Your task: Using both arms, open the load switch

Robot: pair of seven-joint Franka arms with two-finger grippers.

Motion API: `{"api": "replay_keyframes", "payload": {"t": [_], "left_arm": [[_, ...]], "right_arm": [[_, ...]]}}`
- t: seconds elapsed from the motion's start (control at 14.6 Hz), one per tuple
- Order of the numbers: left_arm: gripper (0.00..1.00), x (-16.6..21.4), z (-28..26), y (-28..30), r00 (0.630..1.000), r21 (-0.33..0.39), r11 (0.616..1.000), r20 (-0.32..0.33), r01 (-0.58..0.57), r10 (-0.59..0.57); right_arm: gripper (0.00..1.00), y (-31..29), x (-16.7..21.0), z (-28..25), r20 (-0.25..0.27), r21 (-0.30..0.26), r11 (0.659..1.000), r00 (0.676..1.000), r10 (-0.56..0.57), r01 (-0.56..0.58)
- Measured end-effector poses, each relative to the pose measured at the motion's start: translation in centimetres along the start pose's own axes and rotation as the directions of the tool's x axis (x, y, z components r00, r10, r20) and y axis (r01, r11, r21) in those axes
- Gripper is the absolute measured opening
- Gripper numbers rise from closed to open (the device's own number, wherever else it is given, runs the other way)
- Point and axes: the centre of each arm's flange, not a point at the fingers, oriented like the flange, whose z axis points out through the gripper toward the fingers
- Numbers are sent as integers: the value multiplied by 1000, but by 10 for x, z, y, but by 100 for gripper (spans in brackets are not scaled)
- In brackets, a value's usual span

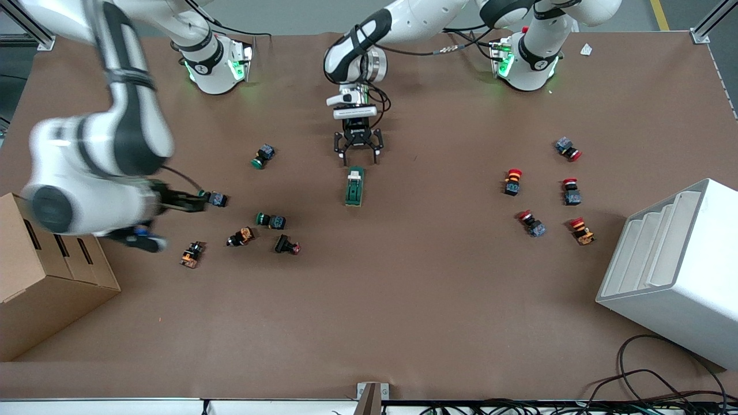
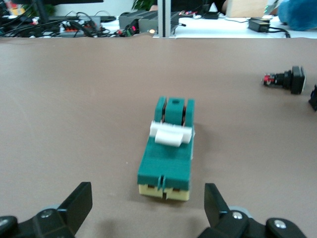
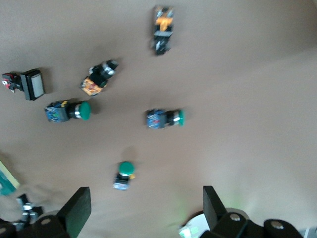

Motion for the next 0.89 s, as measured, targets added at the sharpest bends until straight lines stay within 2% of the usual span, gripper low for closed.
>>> {"api": "replay_keyframes", "payload": {"t": [0.14, 0.27, 0.55, 0.68, 0.89], "left_arm": [[100, 44, -18, 15, 997, 42, 999, 73, 25, -28], [100, 106, -26, 27, 986, 91, 995, 160, 35, -50], [100, 262, -21, 24, 933, 166, 986, 349, 33, -90], [100, 343, -9, 6, 894, 167, 986, 442, 3, -78], [100, 452, 24, -42, 839, 133, 991, 543, -28, -49]], "right_arm": [[100, 49, -3, -28, -53, 6, 994, 993, -108, 109], [100, 85, -5, -50, -99, 8, 983, 978, -182, 184], [100, 133, -7, -77, -148, 18, 986, 975, -164, 169], [100, 142, -16, -98, -164, 19, 987, 974, -155, 160], [100, 140, -29, -126, -196, 13, 986, 967, -160, 166]]}}
